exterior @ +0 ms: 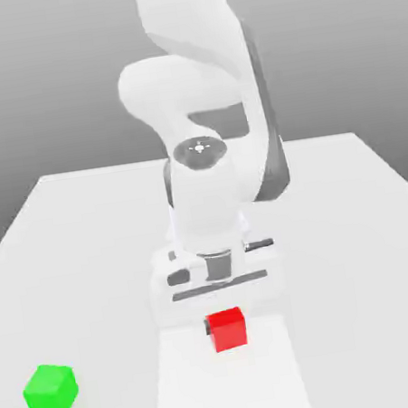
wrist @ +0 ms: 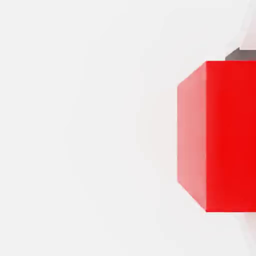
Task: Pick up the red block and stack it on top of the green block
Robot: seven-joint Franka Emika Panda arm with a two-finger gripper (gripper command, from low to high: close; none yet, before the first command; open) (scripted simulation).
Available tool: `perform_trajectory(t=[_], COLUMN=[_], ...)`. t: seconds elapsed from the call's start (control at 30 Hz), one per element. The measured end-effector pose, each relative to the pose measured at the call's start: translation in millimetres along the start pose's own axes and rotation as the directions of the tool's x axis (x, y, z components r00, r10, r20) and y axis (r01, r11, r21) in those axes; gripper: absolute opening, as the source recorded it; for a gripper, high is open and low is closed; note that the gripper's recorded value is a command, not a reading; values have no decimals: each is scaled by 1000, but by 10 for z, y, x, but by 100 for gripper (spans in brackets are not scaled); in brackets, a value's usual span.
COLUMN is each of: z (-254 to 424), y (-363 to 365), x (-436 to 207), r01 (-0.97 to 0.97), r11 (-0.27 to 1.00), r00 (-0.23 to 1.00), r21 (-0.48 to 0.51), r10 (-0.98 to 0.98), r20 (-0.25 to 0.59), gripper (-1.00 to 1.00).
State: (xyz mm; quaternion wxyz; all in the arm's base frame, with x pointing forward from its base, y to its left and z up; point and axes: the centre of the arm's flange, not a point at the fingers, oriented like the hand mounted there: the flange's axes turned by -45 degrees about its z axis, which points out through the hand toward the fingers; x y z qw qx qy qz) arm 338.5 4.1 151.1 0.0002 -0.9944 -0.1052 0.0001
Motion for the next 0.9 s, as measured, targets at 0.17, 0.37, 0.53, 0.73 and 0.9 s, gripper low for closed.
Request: perform_trajectory(t=[0.17, 0.37, 0.53, 0.73, 0.9], z=[-393, -688, -841, -623, -378], y=[4, 796, 1896, 2625, 2634], x=[6, 188, 212, 124, 117], r01=[-1, -329, -685, -852, -855], r11=[1000, 944, 729, 524, 519], r00=[1000, 944, 729, 524, 519], r21=[0, 7, 8, 2, 1], r10=[1, 329, 685, 852, 855], r20=[0, 1, 2, -1, -1], gripper=[-100, -100, -100, -100, 100])
